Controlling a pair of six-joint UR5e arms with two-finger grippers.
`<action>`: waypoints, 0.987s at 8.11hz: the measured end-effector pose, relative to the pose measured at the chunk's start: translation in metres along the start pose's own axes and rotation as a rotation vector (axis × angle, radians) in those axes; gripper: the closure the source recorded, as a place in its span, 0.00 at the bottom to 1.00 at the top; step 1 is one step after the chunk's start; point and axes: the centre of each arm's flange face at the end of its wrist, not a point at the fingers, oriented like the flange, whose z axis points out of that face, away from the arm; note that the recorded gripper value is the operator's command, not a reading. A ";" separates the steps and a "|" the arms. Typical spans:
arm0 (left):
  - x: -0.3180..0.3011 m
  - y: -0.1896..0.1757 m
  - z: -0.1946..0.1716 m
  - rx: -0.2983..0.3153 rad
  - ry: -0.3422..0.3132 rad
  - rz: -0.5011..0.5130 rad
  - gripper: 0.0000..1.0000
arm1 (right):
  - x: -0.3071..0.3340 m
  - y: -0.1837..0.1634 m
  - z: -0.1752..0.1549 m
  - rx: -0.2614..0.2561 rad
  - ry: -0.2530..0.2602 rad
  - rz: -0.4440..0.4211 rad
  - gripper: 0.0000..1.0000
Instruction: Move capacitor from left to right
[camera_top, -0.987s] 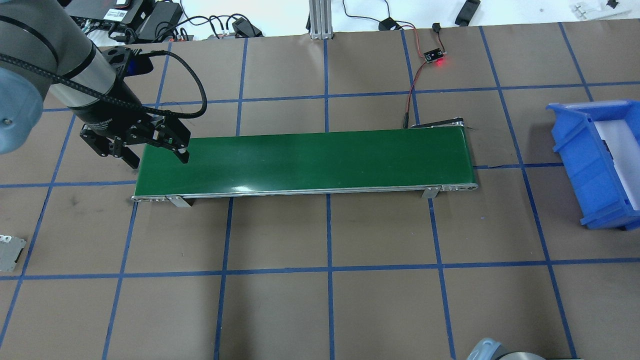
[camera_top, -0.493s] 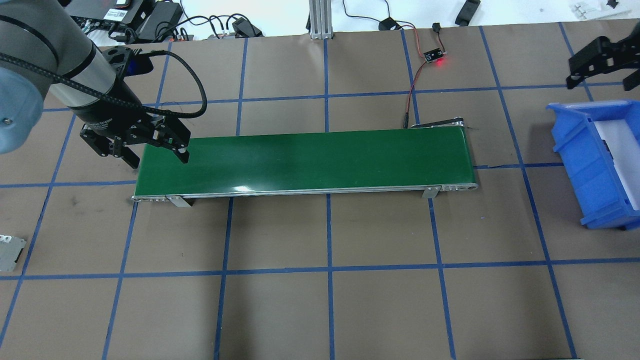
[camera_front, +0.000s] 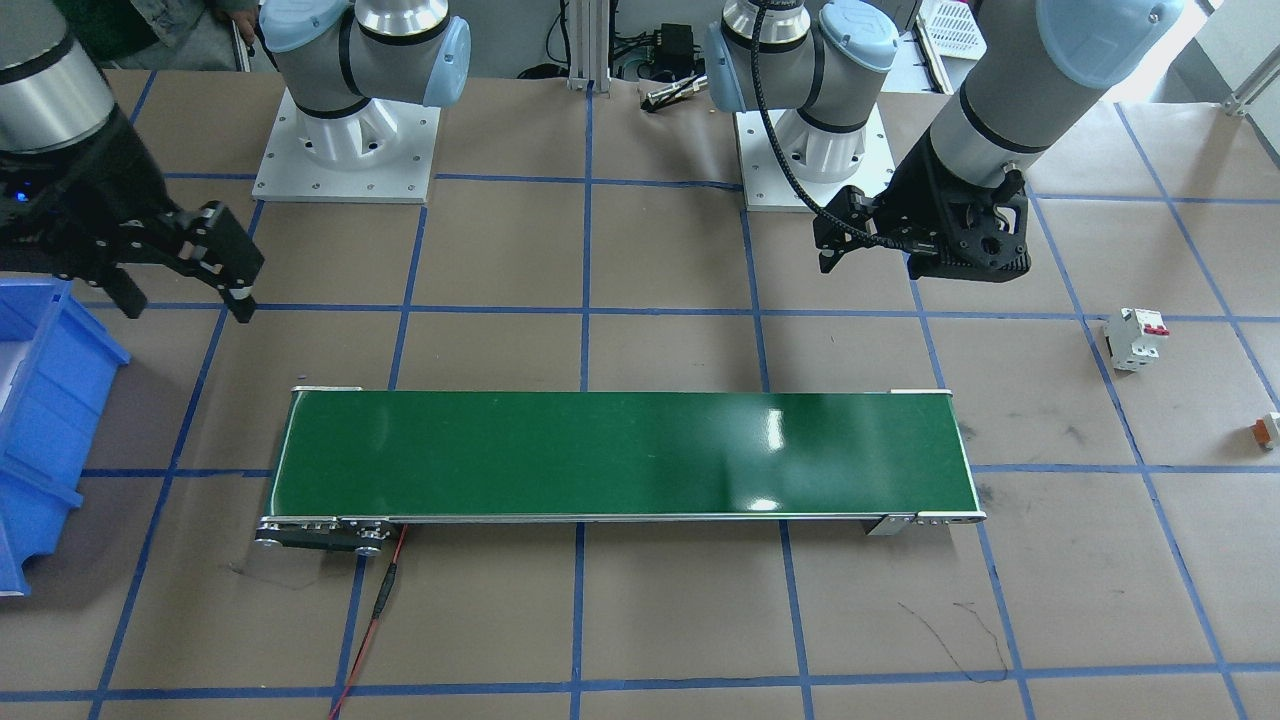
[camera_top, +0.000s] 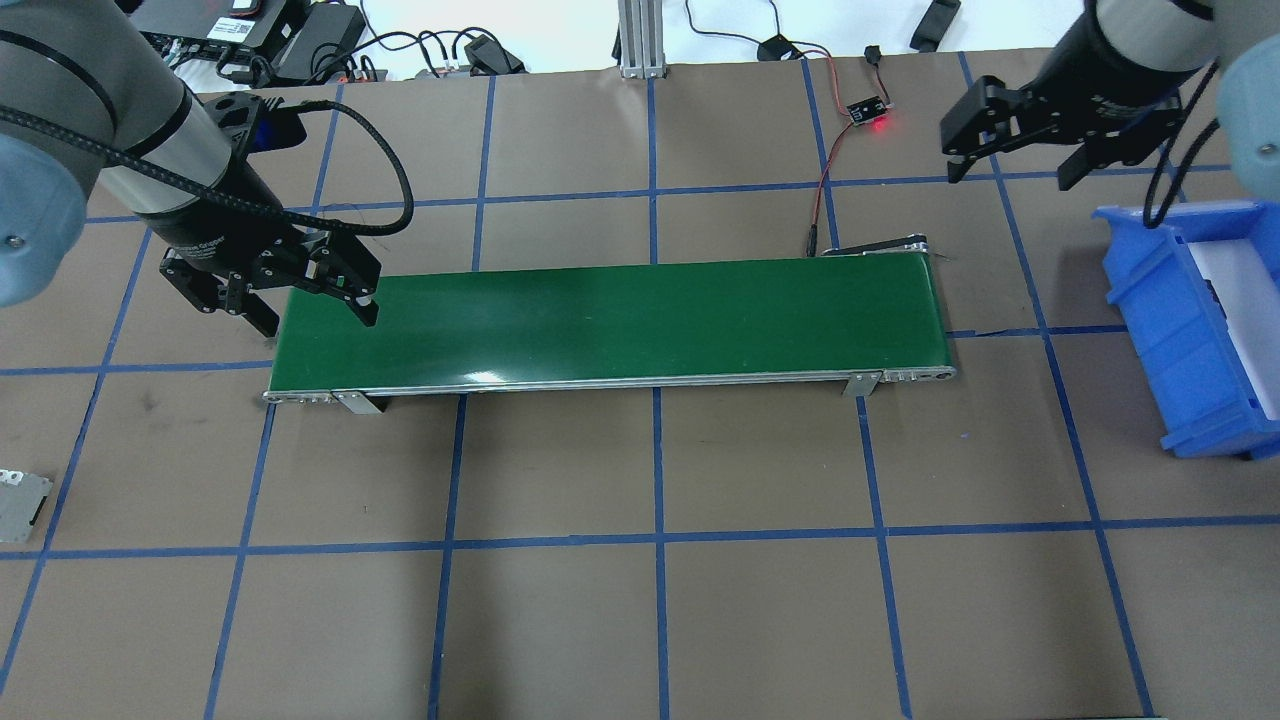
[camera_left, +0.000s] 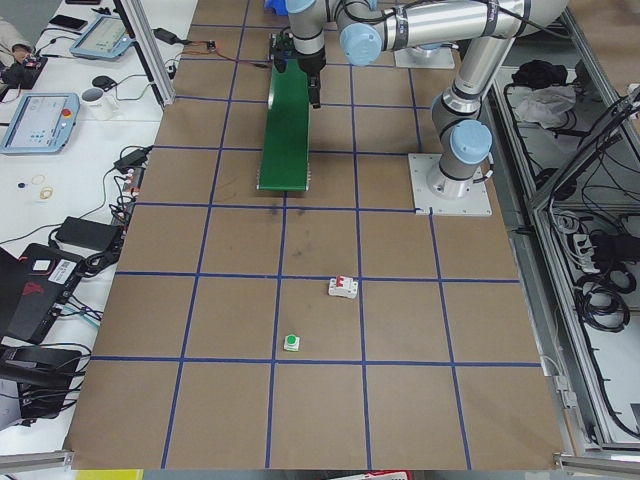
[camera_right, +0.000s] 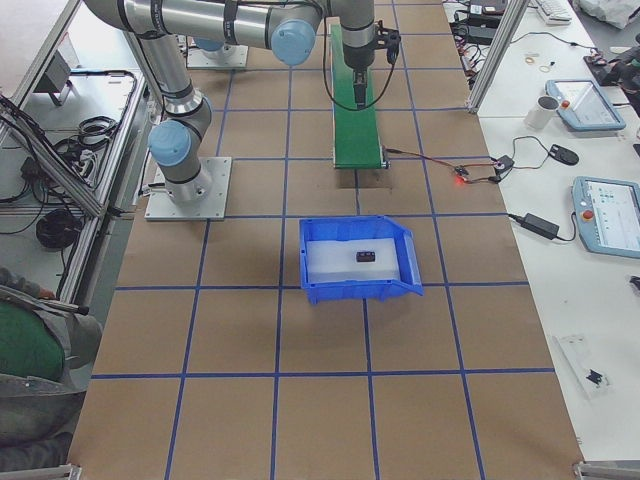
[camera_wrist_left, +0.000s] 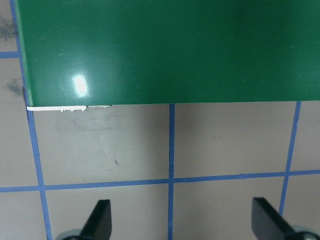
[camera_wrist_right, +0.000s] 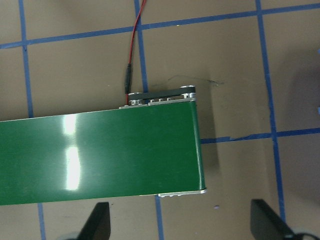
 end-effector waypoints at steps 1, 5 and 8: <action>0.000 0.000 0.000 0.000 0.000 0.000 0.00 | -0.027 0.006 0.002 -0.006 -0.004 0.013 0.00; 0.000 0.000 0.000 0.000 0.000 0.000 0.00 | -0.062 0.018 0.007 -0.019 0.033 0.022 0.00; 0.000 0.000 0.000 0.000 0.000 0.000 0.00 | -0.062 0.018 0.007 -0.020 0.051 0.012 0.00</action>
